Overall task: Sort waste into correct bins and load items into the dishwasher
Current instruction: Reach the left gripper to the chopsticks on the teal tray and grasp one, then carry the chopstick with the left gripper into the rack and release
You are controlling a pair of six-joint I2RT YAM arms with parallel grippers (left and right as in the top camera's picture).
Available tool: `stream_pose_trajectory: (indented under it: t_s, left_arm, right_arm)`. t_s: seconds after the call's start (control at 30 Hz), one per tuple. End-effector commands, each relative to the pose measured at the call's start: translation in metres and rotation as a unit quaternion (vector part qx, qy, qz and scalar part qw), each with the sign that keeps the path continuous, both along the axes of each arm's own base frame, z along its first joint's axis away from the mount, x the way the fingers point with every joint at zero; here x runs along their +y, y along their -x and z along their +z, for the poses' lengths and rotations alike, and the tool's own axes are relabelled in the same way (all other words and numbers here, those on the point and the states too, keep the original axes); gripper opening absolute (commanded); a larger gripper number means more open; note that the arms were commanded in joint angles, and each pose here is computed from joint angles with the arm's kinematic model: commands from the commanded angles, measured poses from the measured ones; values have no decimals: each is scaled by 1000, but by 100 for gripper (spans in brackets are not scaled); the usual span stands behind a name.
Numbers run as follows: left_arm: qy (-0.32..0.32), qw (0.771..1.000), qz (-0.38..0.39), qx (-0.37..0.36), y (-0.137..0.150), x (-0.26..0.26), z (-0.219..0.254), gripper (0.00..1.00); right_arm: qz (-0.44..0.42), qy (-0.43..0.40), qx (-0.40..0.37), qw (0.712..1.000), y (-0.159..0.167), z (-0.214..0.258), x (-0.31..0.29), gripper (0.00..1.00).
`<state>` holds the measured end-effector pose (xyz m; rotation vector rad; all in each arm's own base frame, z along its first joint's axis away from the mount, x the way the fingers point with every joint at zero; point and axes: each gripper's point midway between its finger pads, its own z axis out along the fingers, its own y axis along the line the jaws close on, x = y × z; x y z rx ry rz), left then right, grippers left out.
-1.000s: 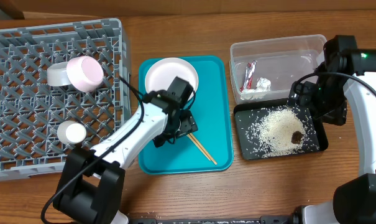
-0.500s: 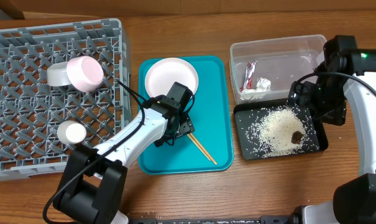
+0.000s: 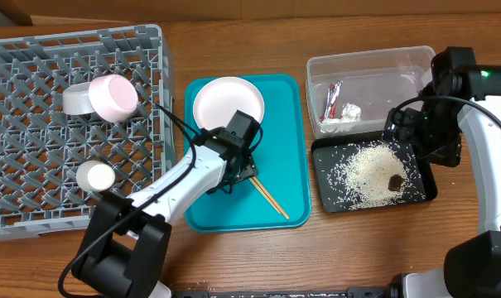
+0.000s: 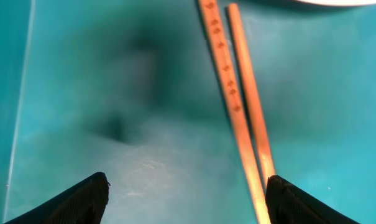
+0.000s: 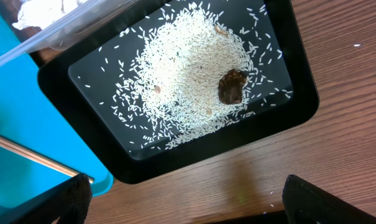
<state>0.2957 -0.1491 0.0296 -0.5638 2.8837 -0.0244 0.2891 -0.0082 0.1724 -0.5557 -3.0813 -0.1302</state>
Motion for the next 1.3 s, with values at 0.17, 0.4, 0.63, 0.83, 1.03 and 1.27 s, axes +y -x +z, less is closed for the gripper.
stream_pose_trajectory:
  t_s: [0.17, 0.4, 0.63, 0.83, 1.03, 1.27]
  left_arm:
    - [-40, 999, -20, 30, 10, 2, -29, 84]
    - [-38, 998, -19, 46, 14, 2, -35, 81]
    - [-40, 997, -13, 63, 19, 8, -35, 28]
    - [-17, 996, 7, 84, 21, 14, -36, 4]
    - [1, 996, 45, 71, 13, 27, -19, 4]
    - [30, 999, -21, -24, -13, 29, 50, 4]
  right_arm:
    - [-2, -2, -5, 1000, 0, 3, 0, 100]
    - [-2, -3, -5, 1000, 0, 3, 0, 100]
    - [-2, -3, -4, 1000, 0, 3, 0, 100]
    - [-2, -3, -3, 1000, 1, 3, 0, 100]
    - [-2, -3, -3, 1000, 1, 3, 0, 100]
    - [-2, -3, -3, 1000, 1, 3, 0, 100]
